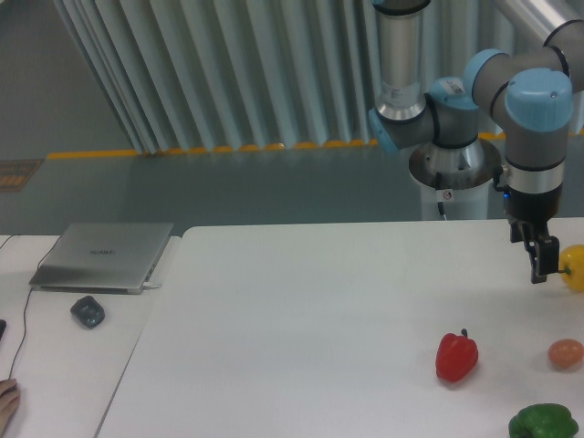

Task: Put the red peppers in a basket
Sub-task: 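Move the gripper away from the yellow pepper toward the red pepper, then lower the open gripper over the red bell pepper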

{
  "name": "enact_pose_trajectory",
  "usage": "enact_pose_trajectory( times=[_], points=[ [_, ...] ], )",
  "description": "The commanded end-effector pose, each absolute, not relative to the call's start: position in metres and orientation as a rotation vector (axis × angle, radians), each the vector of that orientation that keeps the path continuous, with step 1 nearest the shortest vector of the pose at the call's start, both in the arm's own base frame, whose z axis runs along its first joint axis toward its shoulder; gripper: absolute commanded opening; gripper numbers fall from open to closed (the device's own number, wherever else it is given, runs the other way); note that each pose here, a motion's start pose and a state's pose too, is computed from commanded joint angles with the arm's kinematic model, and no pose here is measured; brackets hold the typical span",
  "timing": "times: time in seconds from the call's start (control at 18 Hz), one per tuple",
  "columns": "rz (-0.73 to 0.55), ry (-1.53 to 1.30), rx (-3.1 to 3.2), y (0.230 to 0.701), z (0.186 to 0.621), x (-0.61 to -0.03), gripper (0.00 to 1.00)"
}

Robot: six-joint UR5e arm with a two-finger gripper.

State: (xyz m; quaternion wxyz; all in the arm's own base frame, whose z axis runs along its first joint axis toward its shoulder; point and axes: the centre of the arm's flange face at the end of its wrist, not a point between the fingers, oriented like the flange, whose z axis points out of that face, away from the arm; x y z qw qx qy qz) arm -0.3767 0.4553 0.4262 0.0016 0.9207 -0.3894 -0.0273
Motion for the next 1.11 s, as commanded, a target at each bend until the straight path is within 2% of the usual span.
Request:
enact_pose_trajectory(
  times=[0.5,0.78,0.94,1.06,1.11],
  points=[
    [-0.045,-1.232,2.91,0.456,0.414,-0.366,1.0],
    [-0.031,-0.921,3.055,0.481,0.413,-0.334,1.0],
    [-0.059,-0.696,3.131,0.502,0.405,-0.321,1.0],
    [-0.095,-0.417,3.206,0.524,0.394,-0.311,1.0],
    [-0.124,-0.399,3.224,0.534,0.387,-0.306,1.0]
  ],
)
